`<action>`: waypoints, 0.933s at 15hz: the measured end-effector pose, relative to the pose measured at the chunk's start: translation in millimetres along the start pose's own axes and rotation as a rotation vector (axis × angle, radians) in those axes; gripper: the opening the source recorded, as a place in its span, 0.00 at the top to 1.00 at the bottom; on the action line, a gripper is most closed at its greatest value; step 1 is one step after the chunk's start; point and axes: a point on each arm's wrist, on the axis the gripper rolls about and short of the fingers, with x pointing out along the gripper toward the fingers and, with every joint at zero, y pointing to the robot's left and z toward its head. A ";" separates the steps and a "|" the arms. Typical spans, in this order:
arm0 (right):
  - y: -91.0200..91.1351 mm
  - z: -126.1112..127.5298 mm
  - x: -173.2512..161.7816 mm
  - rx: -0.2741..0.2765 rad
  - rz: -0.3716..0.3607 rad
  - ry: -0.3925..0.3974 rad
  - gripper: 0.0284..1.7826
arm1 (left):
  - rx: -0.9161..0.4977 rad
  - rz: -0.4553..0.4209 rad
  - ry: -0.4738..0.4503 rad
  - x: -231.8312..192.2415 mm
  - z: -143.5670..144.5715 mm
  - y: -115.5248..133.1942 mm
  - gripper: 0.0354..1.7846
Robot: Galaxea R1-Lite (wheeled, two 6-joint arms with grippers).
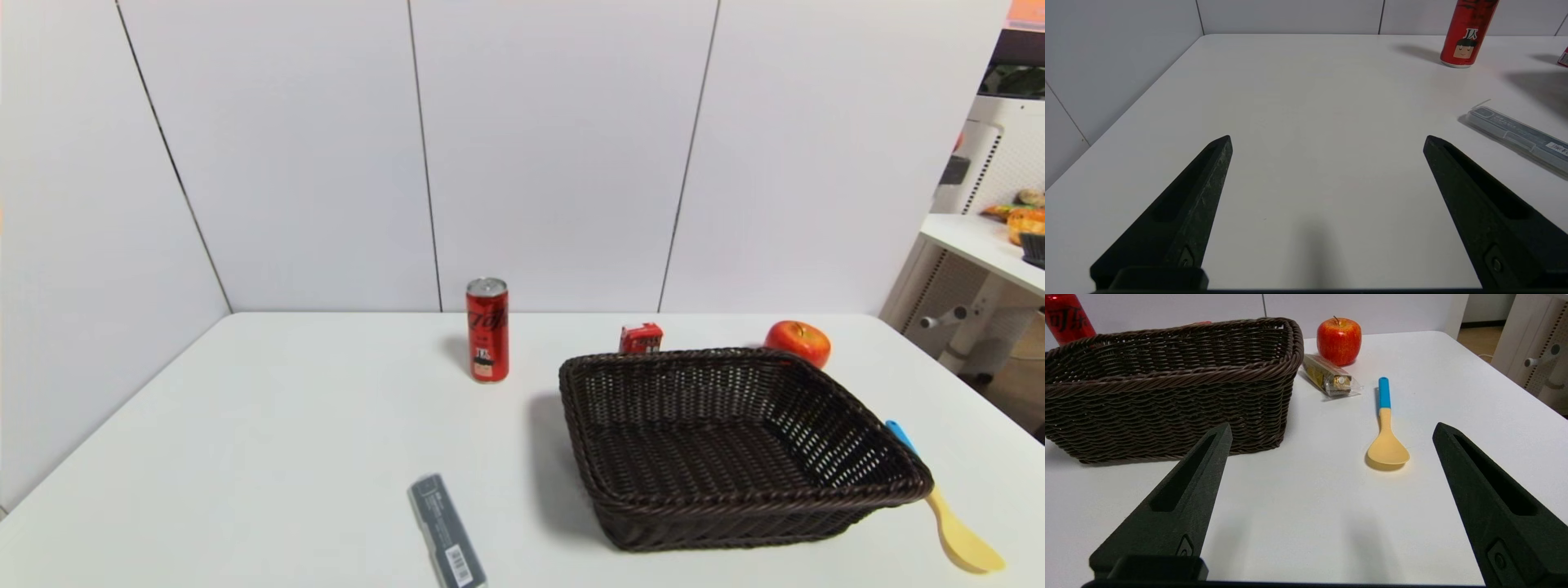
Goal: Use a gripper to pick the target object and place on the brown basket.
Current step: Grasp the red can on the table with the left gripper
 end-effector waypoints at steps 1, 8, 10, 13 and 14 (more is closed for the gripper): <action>0.0 0.0 0.0 -0.001 0.000 0.000 0.05 | 0.000 0.000 0.000 0.0 0.0 0.0 0.06; 0.0 0.0 0.0 -0.001 -0.001 0.000 0.05 | -0.005 0.014 0.000 0.0 -0.1 0.3 0.06; 0.0 0.0 0.0 0.000 0.000 0.000 0.05 | -0.009 0.018 0.000 0.0 -0.1 0.4 0.06; 0.0 0.0 0.0 0.000 0.000 0.000 0.05 | -0.012 0.019 0.002 0.1 -0.1 0.4 0.06; 0.0 0.0 0.0 -0.001 -0.001 0.000 0.05 | -0.012 0.020 0.005 0.3 0.0 0.4 0.06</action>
